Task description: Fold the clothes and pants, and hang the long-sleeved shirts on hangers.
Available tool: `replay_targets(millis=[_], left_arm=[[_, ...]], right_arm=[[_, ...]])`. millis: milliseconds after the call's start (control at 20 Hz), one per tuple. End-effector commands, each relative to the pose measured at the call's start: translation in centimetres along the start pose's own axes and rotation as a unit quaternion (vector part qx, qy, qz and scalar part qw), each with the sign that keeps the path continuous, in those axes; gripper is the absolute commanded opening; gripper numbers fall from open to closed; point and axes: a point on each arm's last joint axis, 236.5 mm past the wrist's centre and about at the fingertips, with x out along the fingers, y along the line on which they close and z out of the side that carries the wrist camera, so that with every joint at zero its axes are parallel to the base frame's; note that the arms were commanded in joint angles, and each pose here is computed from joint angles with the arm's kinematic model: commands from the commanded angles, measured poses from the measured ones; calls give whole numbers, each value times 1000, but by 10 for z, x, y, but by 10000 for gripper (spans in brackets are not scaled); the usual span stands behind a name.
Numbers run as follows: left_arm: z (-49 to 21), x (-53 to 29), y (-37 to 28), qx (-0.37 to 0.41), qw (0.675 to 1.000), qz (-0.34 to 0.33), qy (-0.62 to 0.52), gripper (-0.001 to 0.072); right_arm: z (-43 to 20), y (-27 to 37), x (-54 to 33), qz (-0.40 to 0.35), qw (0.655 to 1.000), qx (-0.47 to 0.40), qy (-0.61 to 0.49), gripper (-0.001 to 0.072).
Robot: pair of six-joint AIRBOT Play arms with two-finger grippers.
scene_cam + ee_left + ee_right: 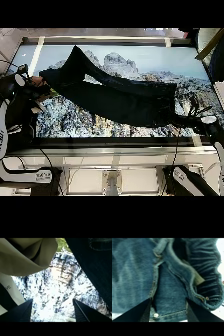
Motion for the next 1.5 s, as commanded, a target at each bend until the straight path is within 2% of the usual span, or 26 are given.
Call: replay_targets(millis=[0,200,350,450,750,800,850,900,950,1100,1200,1300,1450], left_arm=[[1,0,-3,-5,1000,-4,-3,565],[1,0,-4,-7,1000,-6,-3,565],[1,0,-4,-7,1000,-6,-3,564],[1,0,-4,-7,1000,-6,-3,564],[1,0,-4,-6,1000,-6,-4,564],[1,0,-4,-7,1000,-6,-4,565],[1,0,-4,-7,1000,-7,-3,565],[0,0,-5,-9,1000,-10,-2,565],[-1,0,-8,-14,1000,-16,2,564],[-21,4,-9,-19,999,-20,29,565],[-46,9,-12,-29,998,-28,56,564],[-65,10,-24,-54,994,-56,72,564],[-66,1,-43,-72,992,-88,56,565]], right_arm=[[5,16,-35,5,999,-39,26,499],[-15,-31,-80,-109,992,-43,50,499],[-36,-29,-48,-61,997,0,41,519],[-37,-27,-22,-35,999,28,7,603],[5,-49,14,-55,992,81,-75,590],[9,-46,19,-47,992,83,-77,517],[14,-38,23,-33,993,79,-77,349],[17,-29,24,-19,995,71,-72,134],[20,-20,20,-7,996,59,-66,55],[19,-15,-14,-13,1000,3,-24,50],[5,-44,-54,-68,997,-24,10,49],[-4,-79,-100,-130,991,-9,8,49],[1,-133,-162,-213,974,41,-62,48]])
